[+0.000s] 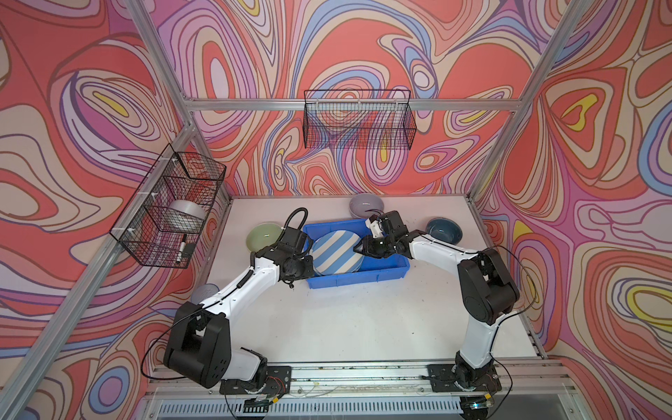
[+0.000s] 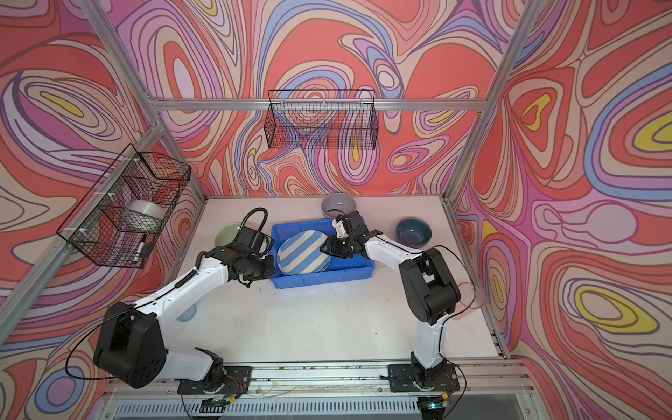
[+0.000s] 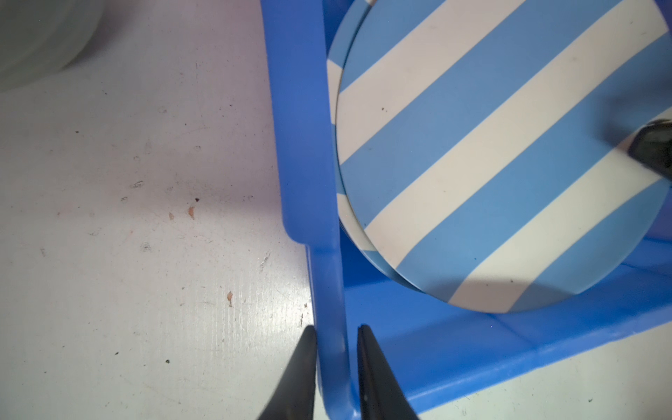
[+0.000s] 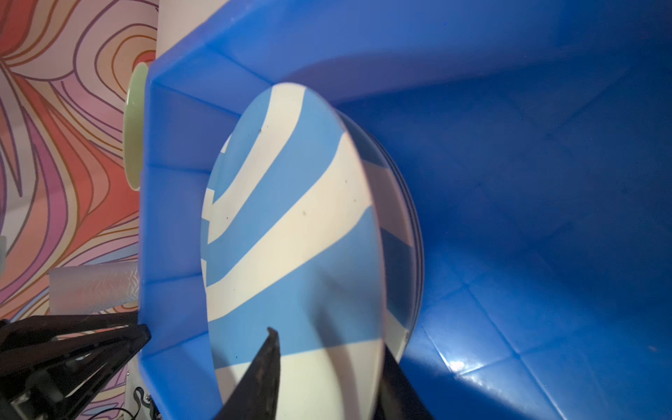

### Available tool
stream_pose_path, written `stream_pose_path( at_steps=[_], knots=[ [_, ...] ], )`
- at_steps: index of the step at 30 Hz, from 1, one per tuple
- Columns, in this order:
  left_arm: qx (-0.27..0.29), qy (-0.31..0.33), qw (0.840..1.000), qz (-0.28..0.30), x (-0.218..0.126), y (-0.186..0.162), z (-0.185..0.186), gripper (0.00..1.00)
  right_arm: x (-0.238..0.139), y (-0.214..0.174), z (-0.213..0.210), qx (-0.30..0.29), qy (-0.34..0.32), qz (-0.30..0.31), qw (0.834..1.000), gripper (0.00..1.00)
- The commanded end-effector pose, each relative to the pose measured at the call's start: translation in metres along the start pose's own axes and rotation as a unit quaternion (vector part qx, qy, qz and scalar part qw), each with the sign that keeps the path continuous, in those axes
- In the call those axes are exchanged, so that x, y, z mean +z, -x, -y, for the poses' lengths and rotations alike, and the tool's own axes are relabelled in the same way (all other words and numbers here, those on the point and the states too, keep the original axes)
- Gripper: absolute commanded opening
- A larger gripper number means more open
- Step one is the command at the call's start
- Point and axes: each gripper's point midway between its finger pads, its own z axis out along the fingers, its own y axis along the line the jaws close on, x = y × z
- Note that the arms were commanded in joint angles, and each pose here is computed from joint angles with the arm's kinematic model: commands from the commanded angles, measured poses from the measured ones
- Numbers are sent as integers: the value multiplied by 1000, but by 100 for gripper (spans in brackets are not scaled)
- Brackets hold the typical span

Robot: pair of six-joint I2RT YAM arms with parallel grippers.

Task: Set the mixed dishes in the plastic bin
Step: 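Lower the blue-striped plate onto the plates in the bin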

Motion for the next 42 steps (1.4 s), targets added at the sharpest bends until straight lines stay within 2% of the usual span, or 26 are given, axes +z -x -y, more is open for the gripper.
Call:
stream_pose_path(
  at_steps=[1,23,29,35,42],
  knots=[
    [-4,-11,1000,8,-3,9,6,24,4,1,7,-14,-28,-3,1000,43],
    [12,-6,1000,12,-11,11,6,24,4,6,8,-50,-122,3,991,58],
    [12,-5,1000,17,-14,14,6,24,6,5,5,-54,-122,3,991,60],
    [12,-4,1000,14,-15,15,7,24,-2,10,24,-56,-177,17,982,69],
    [10,-6,1000,11,-12,14,8,24,10,-2,27,-61,-176,-11,982,68]
  ],
)
